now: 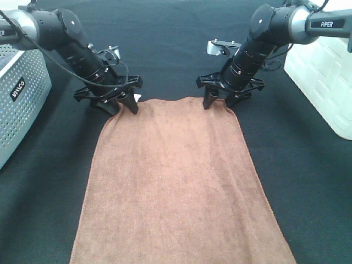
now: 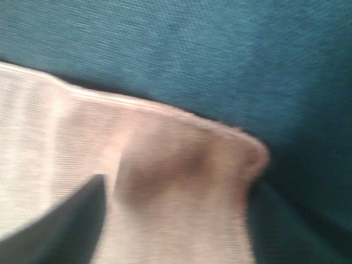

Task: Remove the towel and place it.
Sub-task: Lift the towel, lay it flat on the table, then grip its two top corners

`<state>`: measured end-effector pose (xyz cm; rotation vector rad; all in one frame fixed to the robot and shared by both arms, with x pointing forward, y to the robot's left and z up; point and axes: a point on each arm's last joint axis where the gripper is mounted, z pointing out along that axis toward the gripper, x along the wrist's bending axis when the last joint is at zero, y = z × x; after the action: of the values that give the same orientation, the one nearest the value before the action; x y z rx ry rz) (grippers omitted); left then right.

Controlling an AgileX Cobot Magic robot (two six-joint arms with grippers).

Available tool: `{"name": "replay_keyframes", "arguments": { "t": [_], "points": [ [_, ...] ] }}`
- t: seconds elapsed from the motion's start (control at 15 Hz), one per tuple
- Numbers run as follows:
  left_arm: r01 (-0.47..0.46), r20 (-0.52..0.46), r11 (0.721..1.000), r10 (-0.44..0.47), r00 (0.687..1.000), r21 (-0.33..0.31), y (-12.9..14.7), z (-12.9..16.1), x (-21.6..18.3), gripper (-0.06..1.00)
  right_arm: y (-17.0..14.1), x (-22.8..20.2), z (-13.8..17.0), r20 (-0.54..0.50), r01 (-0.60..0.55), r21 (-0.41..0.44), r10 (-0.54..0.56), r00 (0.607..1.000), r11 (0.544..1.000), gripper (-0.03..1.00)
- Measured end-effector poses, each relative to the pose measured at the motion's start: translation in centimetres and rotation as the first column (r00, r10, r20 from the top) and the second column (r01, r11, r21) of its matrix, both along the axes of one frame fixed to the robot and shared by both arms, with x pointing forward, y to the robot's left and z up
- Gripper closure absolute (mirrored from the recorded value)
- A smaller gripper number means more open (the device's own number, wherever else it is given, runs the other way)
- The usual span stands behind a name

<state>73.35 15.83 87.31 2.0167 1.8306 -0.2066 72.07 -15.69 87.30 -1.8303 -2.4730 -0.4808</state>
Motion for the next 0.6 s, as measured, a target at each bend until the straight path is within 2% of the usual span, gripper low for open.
{"name": "replay_keyframes", "arguments": {
  "t": [0.07, 0.13, 0.2, 0.27, 0.33, 0.4, 0.6],
  "points": [
    [0.004, 0.002, 1.0, -0.004, 1.0, 0.012, 0.09, -0.19, 0.02, 0.59, -0.17, 0.06, -0.09, 0.008, -0.008, -0.022, 0.009, 1.0, 1.0, 0.53],
    [0.017, 0.009, 0.999, -0.018, 1.0, 0.045, 0.34, -0.28, 0.04, 0.8, -0.38, 0.15, -0.23, 0.02, -0.019, -0.048, 0.02, 1.0, 0.999, 0.7],
    [0.028, 0.015, 0.997, -0.029, 0.999, 0.066, 0.51, -0.38, 0.07, 0.91, -0.43, 0.23, -0.27, 0.029, -0.021, -0.055, 0.022, 0.999, 0.998, 0.82],
    [0.028, 0.015, 0.997, -0.029, 0.999, 0.066, 0.51, -0.38, 0.07, 0.91, -0.43, 0.23, -0.27, 0.029, -0.021, -0.055, 0.022, 0.999, 0.998, 0.82],
    [0.038, 0.02, 0.996, -0.04, 0.999, 0.081, 0.37, -0.42, 0.03, 0.93, -0.4, 0.23, -0.37, 0.026, -0.014, -0.05, 0.015, 1.0, 0.999, 0.92],
    [0.043, 0.025, 0.995, -0.046, 0.999, 0.093, 0.42, -0.44, 0.05, 0.94, -0.4, 0.23, -0.37, 0.026, -0.013, -0.05, 0.015, 1.0, 0.999, 0.97],
    [0.046, 0.032, 0.994, -0.049, 0.998, 0.099, 0.36, -0.4, 0.1, 0.94, -0.35, 0.23, -0.36, 0.027, -0.012, -0.049, 0.014, 1.0, 0.999, 0.97]
  ]
}}
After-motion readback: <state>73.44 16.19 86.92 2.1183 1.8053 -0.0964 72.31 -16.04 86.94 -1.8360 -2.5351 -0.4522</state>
